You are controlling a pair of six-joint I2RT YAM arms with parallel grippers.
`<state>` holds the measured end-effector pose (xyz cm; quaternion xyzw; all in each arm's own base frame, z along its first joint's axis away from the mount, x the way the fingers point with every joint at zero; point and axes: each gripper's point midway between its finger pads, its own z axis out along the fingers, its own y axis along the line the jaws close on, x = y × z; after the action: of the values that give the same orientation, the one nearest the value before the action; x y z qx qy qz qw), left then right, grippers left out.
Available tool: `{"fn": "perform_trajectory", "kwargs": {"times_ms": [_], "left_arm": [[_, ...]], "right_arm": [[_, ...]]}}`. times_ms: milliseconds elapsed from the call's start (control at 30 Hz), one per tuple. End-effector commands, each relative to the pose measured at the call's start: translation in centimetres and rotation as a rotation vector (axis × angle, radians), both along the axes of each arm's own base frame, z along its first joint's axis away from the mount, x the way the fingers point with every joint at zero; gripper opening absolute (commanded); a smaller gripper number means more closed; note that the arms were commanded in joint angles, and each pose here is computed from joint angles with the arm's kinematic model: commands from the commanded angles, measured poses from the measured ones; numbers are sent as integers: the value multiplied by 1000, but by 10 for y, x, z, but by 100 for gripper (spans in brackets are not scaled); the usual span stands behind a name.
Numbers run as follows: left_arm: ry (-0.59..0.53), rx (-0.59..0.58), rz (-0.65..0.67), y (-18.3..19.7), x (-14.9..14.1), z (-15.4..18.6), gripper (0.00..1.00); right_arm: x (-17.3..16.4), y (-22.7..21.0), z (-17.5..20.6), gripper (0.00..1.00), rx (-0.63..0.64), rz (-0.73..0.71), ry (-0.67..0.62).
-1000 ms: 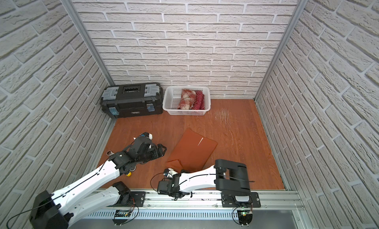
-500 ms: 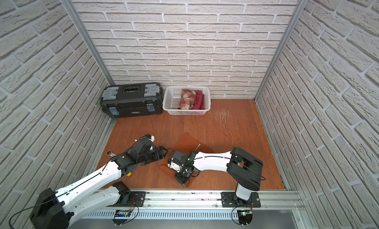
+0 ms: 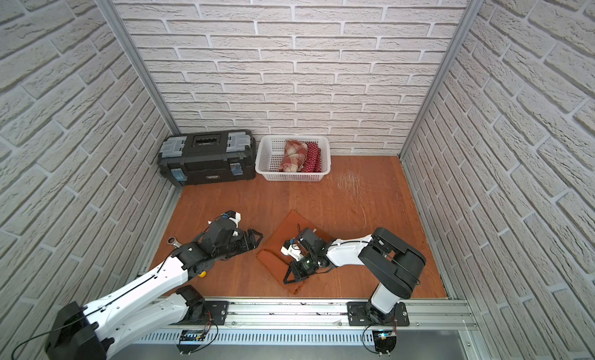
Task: Roll up the skirts
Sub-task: Roll the skirt at the center of the board.
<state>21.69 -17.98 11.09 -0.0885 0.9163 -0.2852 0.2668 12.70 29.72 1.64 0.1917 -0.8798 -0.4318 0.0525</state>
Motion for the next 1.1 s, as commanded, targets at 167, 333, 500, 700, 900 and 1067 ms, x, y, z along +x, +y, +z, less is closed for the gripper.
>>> {"fn": "perform_trajectory", "kwargs": {"times_ms": [167,333,500,700,900,1067], "left_arm": [[-15,-31,-35,-9,-10,-7,57],[-84,-36,-43,-9,-24,0,0],[-104,-52,-139,-24,-35,-2,0],[-58,-49,-265,-55,-39,-21,0],[-76,-25,-287,-72,-26,-30,0],[-107,-26,-296,-85,-14,-30,0]], "right_arm": [[19,-1,-14,2,10,-78,21],[18,-3,-25,2,-19,-67,48],[17,-4,-30,2,-27,-65,65],[21,-11,-33,2,-43,-80,72],[20,-15,-39,2,-54,-95,88],[19,-17,-44,2,-67,-106,106]]}}
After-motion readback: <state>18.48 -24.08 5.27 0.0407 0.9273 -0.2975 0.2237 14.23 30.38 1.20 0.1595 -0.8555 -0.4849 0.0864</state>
